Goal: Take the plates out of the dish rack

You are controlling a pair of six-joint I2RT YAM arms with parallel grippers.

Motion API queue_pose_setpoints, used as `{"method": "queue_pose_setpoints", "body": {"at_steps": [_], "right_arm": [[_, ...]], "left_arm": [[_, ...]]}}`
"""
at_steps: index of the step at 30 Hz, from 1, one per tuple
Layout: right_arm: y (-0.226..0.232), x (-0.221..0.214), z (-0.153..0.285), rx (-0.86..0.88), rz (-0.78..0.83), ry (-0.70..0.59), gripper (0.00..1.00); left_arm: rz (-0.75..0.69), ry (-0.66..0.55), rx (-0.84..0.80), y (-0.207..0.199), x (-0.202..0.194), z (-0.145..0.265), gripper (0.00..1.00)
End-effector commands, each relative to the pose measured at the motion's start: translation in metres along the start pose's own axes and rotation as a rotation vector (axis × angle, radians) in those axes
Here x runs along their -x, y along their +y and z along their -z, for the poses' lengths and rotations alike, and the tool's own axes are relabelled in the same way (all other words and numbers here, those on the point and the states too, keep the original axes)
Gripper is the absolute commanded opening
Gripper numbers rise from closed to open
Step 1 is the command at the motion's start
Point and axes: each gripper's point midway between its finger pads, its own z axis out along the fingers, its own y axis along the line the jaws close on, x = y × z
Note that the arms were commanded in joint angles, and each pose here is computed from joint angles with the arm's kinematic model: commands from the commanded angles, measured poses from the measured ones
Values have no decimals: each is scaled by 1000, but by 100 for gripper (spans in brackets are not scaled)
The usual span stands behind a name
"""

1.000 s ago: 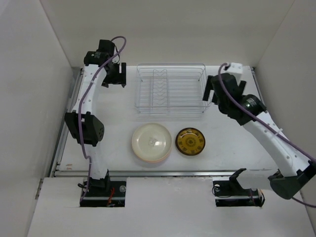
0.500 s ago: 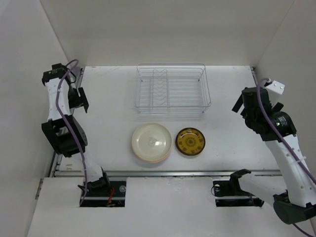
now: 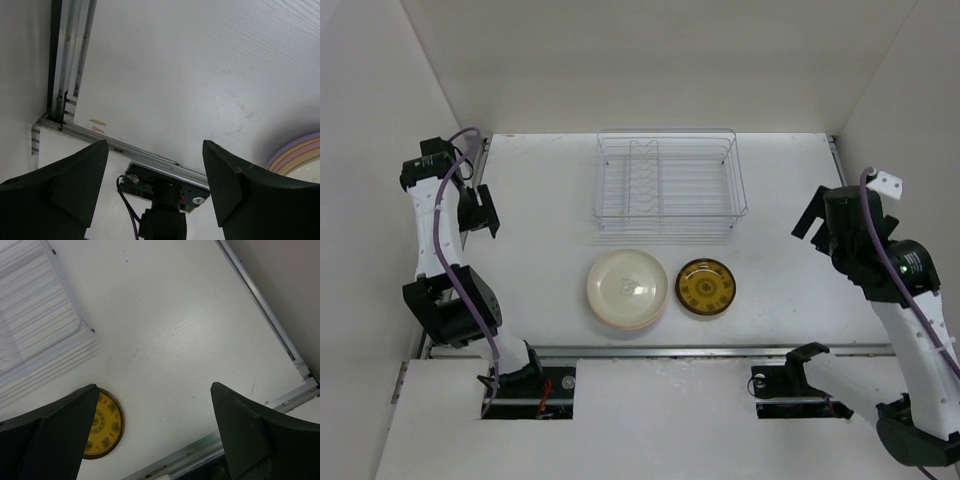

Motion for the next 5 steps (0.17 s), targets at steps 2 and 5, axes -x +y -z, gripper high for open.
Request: {"method": "queue_pose_setpoints", "body": {"at_steps": [2, 5], "right_arm": [[-8, 9, 24, 67, -18, -34, 100], [-12, 13, 31, 87, -43, -64, 100]], "left_arm": [[-7, -2, -20, -3, -5, 6, 73], [-6, -10, -46, -7, -6, 9, 73]]}}
